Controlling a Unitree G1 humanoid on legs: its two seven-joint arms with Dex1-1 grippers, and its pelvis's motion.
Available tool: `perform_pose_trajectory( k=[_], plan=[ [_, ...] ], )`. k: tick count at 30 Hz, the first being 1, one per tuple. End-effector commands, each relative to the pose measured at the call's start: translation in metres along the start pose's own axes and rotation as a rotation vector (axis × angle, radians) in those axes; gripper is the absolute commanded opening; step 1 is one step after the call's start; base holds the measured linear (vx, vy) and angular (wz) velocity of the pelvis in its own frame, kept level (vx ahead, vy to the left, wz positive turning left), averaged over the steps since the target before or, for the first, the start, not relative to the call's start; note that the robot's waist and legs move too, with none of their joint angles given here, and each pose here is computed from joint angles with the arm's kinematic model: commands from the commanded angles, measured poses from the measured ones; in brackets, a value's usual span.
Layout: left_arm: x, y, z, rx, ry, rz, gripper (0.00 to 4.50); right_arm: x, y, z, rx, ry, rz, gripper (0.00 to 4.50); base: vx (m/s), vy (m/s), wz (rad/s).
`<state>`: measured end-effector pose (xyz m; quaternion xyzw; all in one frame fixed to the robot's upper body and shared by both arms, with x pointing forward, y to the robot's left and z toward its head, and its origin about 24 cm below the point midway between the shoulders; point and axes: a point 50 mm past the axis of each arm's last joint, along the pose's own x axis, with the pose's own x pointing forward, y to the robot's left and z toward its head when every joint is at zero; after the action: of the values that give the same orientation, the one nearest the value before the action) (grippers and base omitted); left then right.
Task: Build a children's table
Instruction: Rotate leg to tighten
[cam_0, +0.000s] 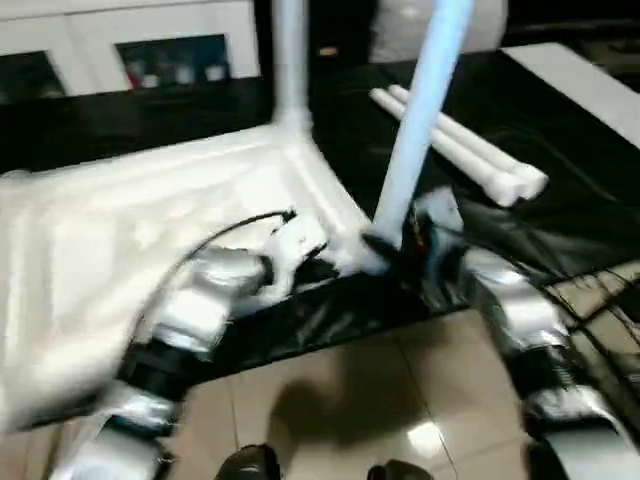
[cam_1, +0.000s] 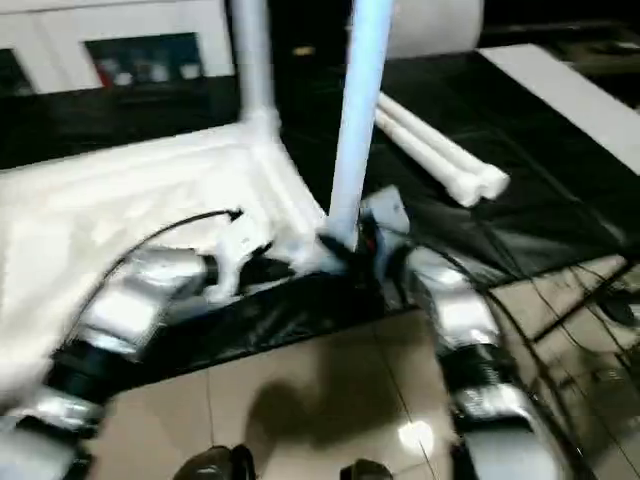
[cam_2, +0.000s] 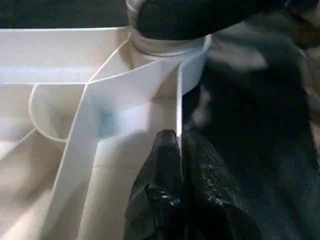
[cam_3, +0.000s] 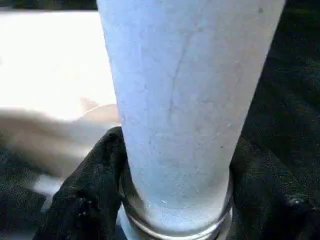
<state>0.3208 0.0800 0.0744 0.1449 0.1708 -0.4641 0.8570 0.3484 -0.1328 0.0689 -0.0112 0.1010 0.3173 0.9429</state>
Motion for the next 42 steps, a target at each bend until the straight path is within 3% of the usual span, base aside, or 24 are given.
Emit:
perform_pose_trajectory(
  k=[1, 6, 8, 10, 15, 19, 22, 23, 27, 28, 32, 33, 42],
  plan=[
    [0.015, -0.013, 0.035, -0.015, -0.127, 0.074, 0.00, 0.018, 0.007, -0.017, 0.146, 0.080, -0.121, 2.64, 0.000, 0.000, 0.00],
    [0.025, -0.024, 0.048, -0.016, -0.152, 0.113, 0.00, 0.026, 0.007, -0.016, 0.139, 0.098, -0.186, 2.64, 0.000, 0.000, 0.00],
    [0.025, -0.028, 0.049, -0.015, -0.157, 0.101, 0.00, 0.027, 0.007, -0.016, 0.141, 0.093, -0.191, 3.19, 0.000, 0.000, 0.00],
    [0.025, -0.031, 0.050, -0.012, -0.157, 0.088, 0.00, 0.027, 0.007, -0.015, 0.151, 0.085, -0.197, 3.33, 0.000, 0.000, 0.00],
    [0.020, -0.019, 0.044, 0.004, -0.123, 0.130, 0.00, 0.025, 0.004, -0.009, 0.132, 0.026, -0.187, 3.77, 0.000, 0.000, 0.00],
    [0.013, 0.000, 0.036, 0.035, -0.088, 0.169, 0.00, 0.009, 0.000, -0.003, -0.005, -0.010, -0.063, 4.19, 0.000, 0.000, 0.00],
    [0.010, 0.006, 0.033, 0.057, -0.072, 0.161, 0.00, -0.001, -0.002, 0.000, -0.023, -0.039, 0.005, 4.32, 0.000, 0.000, 0.00],
    [0.007, 0.009, 0.028, 0.082, -0.053, 0.124, 0.00, -0.016, -0.006, 0.003, -0.061, -0.047, 0.105, 4.42, 0.000, 0.000, 0.00],
    [0.004, 0.010, 0.024, 0.111, -0.031, 0.069, 0.00, -0.032, -0.013, 0.002, -0.115, -0.025, 0.189, 4.42, 0.000, 0.000, 0.00],
    [0.001, 0.009, 0.018, 0.154, -0.003, -0.014, 0.00, -0.046, -0.022, 0.005, -0.149, -0.015, 0.218, 4.42, 0.000, 0.000, 0.00],
    [-0.004, 0.007, 0.011, 0.206, 0.031, -0.116, 0.00, -0.059, -0.030, 0.010, -0.192, -0.004, 0.253, 4.42, 0.000, 0.000, 0.00],
    [-0.008, 0.006, 0.008, 0.256, 0.042, -0.178, 0.00, -0.065, -0.032, 0.012, -0.243, 0.006, 0.278, 4.42, 0.000, 0.000, 0.00],
    [-0.023, 0.003, -0.002, 0.417, 0.116, -0.436, 0.00, -0.081, -0.022, 0.009, -0.377, 0.096, 0.550, 4.42, 0.000, 0.000, 0.00]
  ],
)
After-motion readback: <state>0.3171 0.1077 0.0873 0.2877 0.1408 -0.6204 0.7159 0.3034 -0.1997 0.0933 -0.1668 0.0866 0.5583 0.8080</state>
